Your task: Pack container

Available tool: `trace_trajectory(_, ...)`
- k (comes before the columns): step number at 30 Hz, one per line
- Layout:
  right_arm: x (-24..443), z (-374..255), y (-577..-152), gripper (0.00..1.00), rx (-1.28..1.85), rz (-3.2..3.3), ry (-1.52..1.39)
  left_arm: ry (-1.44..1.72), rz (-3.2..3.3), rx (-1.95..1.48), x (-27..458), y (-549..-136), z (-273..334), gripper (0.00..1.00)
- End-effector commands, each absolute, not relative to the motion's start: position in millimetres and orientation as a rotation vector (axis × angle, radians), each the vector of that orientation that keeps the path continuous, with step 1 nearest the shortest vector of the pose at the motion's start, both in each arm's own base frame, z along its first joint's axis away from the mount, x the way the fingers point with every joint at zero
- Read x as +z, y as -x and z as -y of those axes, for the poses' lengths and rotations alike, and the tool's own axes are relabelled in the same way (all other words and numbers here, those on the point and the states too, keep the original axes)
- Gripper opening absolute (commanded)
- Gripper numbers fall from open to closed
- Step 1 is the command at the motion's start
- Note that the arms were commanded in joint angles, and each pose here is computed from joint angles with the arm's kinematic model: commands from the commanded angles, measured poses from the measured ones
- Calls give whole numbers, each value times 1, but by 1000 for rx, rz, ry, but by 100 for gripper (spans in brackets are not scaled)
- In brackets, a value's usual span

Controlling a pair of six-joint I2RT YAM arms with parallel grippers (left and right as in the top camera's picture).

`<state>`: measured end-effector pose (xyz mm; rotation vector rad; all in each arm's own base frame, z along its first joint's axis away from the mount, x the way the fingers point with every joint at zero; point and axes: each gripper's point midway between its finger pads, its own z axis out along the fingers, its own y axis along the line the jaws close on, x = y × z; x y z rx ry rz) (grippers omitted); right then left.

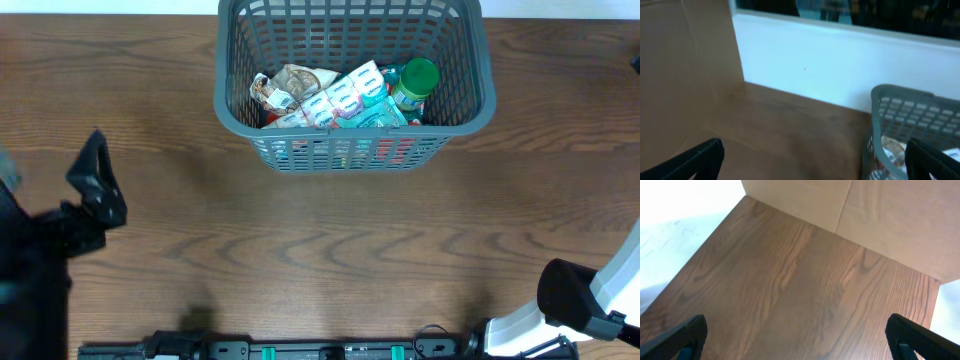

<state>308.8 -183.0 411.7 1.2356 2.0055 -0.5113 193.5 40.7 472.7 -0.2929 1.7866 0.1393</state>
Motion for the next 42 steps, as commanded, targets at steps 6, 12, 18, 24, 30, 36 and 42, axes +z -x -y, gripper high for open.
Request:
trace_trajectory(6,410,185,-308,99,-515,-1994,-1259,237,-1758,26,384,-197,-25,99)
trace_trajectory(12,410,185,-308,99,-515,-1994,-1259,174,-1765,-61,324,-208,-10,99)
trace_trajectory(18,410,185,-308,99,-515,-1994,-1259,174,-1848,-66,267,-212,-8,99)
trace_trajectory(24,410,185,-308,99,-515,-1994,-1259,158,-1895,-97,226,-209,-3,98)
trace_trajectory(30,410,185,-308,99,-515,-1994,-1259,99,-1902,-93,198,-208,1,99)
trace_trajectory(36,410,185,-308,99,-515,-1994,-1259,95,-1889,-96,183,-210,1,98)
trace_trajectory(42,410,185,-308,99,-515,-1994,-1259,91,-1872,-99,163,-215,2,99)
